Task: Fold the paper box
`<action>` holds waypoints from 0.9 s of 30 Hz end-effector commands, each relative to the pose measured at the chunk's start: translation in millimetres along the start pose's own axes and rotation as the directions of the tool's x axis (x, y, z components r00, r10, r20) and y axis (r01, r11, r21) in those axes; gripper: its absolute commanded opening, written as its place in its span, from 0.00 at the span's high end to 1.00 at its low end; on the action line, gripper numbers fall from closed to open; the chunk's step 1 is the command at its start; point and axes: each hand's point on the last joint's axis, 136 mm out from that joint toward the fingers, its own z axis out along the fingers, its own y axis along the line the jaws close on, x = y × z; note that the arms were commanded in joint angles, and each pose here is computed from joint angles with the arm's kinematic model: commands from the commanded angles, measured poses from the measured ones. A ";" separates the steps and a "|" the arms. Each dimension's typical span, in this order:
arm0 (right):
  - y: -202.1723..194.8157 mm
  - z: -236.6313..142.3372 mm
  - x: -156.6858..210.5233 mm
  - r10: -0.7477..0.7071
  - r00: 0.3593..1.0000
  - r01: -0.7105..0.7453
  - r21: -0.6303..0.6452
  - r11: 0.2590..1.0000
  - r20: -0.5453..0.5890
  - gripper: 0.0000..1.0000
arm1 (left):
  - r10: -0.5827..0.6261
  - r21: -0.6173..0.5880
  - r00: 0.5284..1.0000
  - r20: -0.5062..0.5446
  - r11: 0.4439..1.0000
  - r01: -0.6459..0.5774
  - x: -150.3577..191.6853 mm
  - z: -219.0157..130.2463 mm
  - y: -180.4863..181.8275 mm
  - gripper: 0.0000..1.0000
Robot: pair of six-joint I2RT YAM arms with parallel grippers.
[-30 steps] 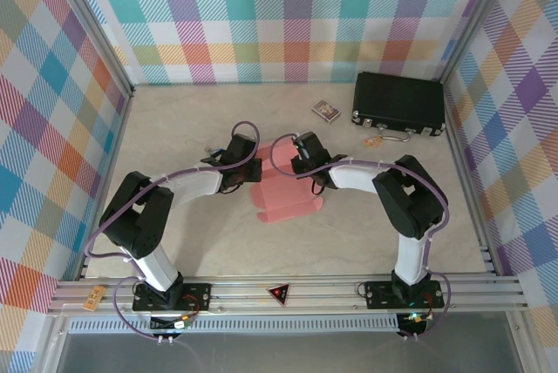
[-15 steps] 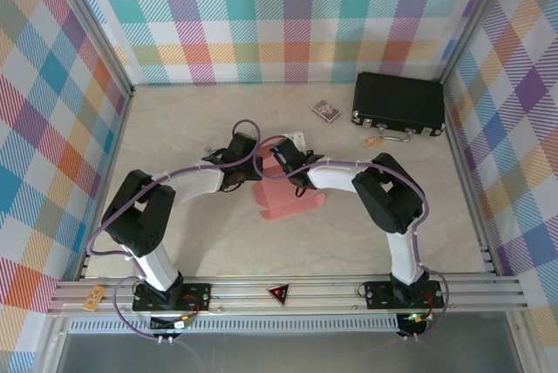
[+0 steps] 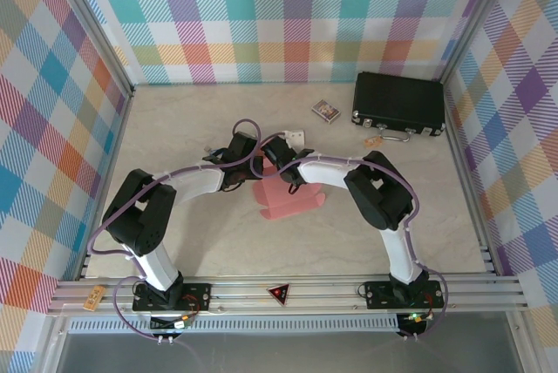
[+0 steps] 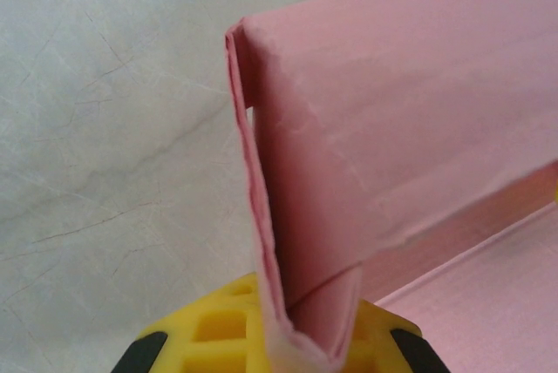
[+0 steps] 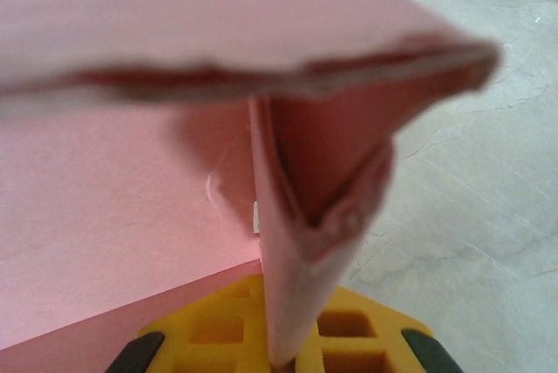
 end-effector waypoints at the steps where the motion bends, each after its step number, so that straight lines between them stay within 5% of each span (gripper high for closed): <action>1: -25.1 14.3 11.4 0.015 1.000 -0.011 0.130 0.991 -0.028 0.92 | 0.027 -0.013 0.997 -0.073 1.000 -0.028 19.7 2.8 -2.0 0.97; 8: -26.8 18.4 9.2 0.021 0.999 -0.015 0.139 0.990 -0.045 0.92 | 0.028 -0.015 0.997 -0.073 0.999 -0.030 20.2 3.6 -2.4 0.97; 27: -12.5 0.3 0.6 -0.058 0.998 0.057 -0.030 0.998 -0.027 0.70 | 0.025 -0.016 0.997 -0.078 1.000 -0.026 20.0 6.7 -3.7 0.97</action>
